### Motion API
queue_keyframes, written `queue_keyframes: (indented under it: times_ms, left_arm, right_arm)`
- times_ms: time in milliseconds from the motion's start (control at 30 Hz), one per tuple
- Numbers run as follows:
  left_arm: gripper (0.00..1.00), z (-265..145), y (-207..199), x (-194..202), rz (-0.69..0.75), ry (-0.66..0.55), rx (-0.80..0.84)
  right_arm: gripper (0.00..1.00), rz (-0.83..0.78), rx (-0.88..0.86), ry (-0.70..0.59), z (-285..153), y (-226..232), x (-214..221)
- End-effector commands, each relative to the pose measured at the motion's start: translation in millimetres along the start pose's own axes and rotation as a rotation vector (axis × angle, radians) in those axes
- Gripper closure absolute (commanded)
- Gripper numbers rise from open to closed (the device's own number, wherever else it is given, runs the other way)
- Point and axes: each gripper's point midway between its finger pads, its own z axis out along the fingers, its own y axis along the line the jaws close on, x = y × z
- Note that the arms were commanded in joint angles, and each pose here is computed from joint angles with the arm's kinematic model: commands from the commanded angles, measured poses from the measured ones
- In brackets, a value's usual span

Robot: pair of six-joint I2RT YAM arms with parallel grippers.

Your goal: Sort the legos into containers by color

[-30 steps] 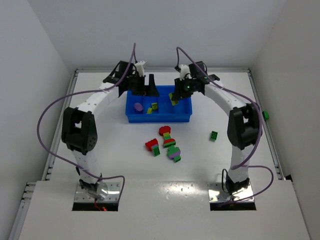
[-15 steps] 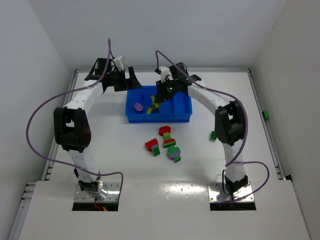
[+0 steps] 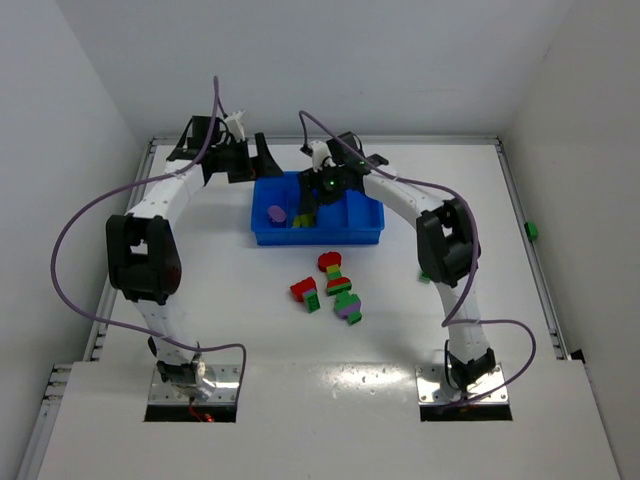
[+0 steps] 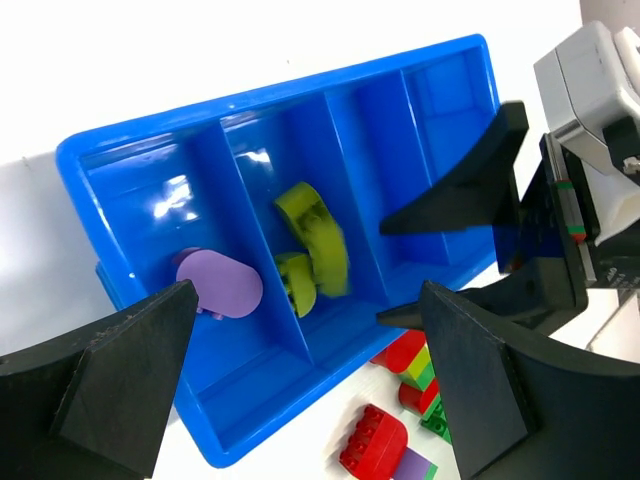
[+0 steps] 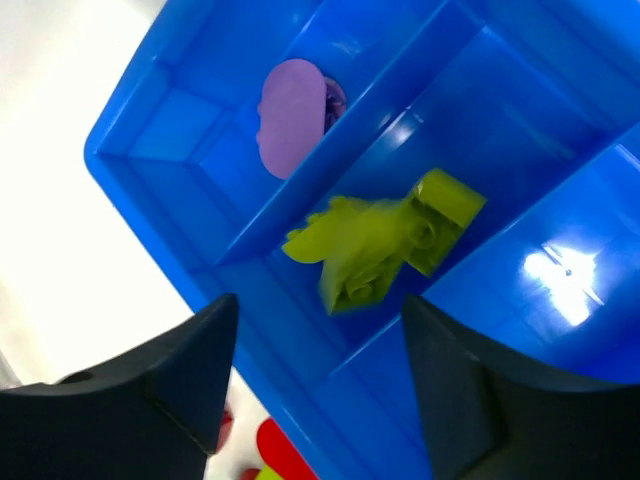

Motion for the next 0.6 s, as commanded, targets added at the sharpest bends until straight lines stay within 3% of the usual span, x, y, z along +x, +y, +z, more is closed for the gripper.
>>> queue_keyframes:
  times_ms: [0,167,300,467,533,567]
  left_arm:
    - [0.00,-8,-8,-12,0.016,-0.032,0.037]
    - [0.00,-6,-14,-9,0.018,-0.018,0.089]
    - [0.00,-5,-20,-7,0.042,-0.006,0.137]
    - [0.00,4,-25,-4,0.081,0.000,0.129]
    - [0.00,7,-30,-5,0.106,-0.004,0.119]
    - [0.00,13,-36,-2,0.126,0.007,0.131]
  right_arm:
    - [0.32,-0.049,0.040,-0.086,-10,1,-34]
    - [0.29,-0.153,0.076,-0.162,-45,11,-63]
    - [0.29,-0.269,0.159,-0.197,-109,-4,-76]
    - [0.29,-0.127,0.370,-0.133,-192,-70,-29]
    - [0.29,-0.036,0.433,-0.093,-222,-94,8]
    - [0.29,-0.084,0.438,-0.027,-226,-102,33]
